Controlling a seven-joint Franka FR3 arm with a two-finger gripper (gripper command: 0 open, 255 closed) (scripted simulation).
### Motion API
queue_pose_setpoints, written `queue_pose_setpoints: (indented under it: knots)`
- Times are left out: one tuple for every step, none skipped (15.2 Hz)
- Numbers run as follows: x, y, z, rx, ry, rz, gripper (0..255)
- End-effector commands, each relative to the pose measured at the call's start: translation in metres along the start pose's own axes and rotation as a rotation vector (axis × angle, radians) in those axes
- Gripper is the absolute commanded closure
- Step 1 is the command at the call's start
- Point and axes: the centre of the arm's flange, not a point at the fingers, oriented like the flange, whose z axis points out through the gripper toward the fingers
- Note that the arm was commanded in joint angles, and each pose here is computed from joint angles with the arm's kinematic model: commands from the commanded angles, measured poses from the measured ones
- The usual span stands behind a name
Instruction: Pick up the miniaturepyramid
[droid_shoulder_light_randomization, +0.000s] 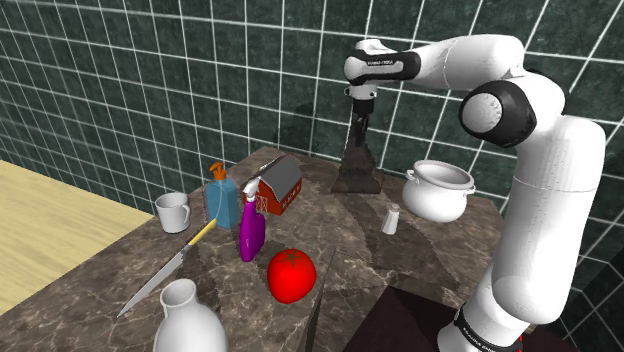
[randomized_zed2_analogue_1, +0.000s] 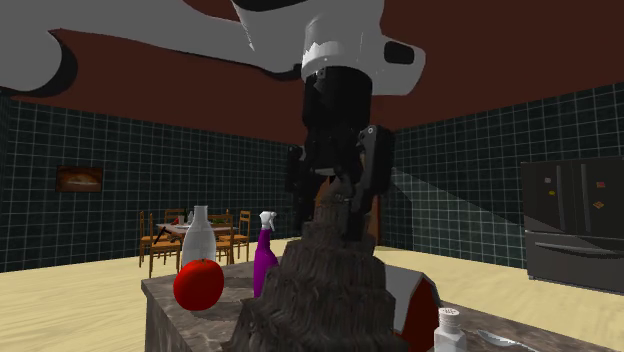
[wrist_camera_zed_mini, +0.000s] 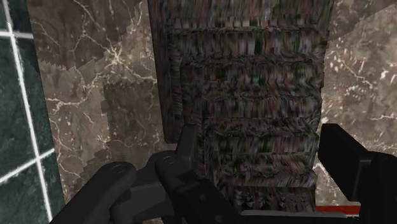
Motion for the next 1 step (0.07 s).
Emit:
queue_pose_setpoints:
  knots:
    - [-0.0008,0.0000,-0.0047,-0.002,0.002,0.000,255]
